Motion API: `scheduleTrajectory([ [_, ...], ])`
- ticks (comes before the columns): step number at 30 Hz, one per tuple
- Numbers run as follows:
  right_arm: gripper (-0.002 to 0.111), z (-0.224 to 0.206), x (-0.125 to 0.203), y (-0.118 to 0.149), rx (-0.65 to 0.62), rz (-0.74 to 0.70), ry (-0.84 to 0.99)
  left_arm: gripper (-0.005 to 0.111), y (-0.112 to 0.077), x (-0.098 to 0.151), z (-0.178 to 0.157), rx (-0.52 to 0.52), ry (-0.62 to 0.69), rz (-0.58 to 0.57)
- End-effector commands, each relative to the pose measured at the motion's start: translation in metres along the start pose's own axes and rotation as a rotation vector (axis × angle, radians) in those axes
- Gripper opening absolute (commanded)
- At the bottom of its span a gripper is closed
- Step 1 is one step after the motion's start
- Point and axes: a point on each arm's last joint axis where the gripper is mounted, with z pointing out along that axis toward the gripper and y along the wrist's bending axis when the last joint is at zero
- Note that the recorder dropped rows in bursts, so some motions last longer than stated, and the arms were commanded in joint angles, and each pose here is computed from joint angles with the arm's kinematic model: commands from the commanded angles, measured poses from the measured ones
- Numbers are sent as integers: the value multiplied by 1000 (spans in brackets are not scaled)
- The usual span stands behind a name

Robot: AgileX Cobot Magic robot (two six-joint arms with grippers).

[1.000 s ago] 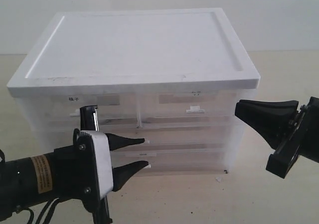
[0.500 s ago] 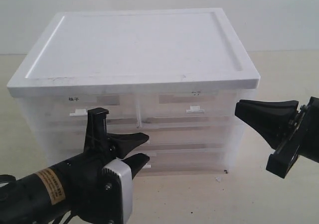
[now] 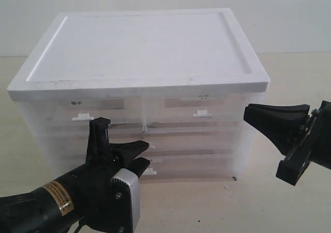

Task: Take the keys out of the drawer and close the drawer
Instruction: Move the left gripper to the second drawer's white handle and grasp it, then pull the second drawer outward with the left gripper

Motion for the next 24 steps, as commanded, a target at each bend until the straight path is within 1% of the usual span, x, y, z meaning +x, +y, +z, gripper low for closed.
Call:
scheduleTrajectory([
  [1, 0, 0, -1, 0, -4, -15, -4, 29, 5, 1, 0, -81, 16, -5],
  [4, 0, 0, -1, 0, -4, -15, -4, 29, 5, 1, 0, -83, 16, 10],
  [6, 0, 0, -1, 0, -4, -15, -4, 24, 5, 1, 0, -79, 17, 10],
  [9, 0, 0, -1, 0, -4, -15, -4, 6, 2, 2, 0, -44, 24, 10],
  [17, 0, 0, 0, -1, 0, -15, 2, 4, -6, 3, -1, 35, 36, 21],
  [20, 0, 0, 0, -1, 0, -15, 2, 4, -10, -2, -4, 42, 22, 28],
  [22, 0, 0, 0, -1, 0, -15, 2, 4, -14, -11, -8, 48, 20, 67],
  [23, 0, 0, 0, -1, 0, -15, 2, 4, -16, -14, -10, 49, 25, 74],
  [24, 0, 0, 0, -1, 0, -15, 2, 4, -18, -17, -13, 40, 64, 80],
])
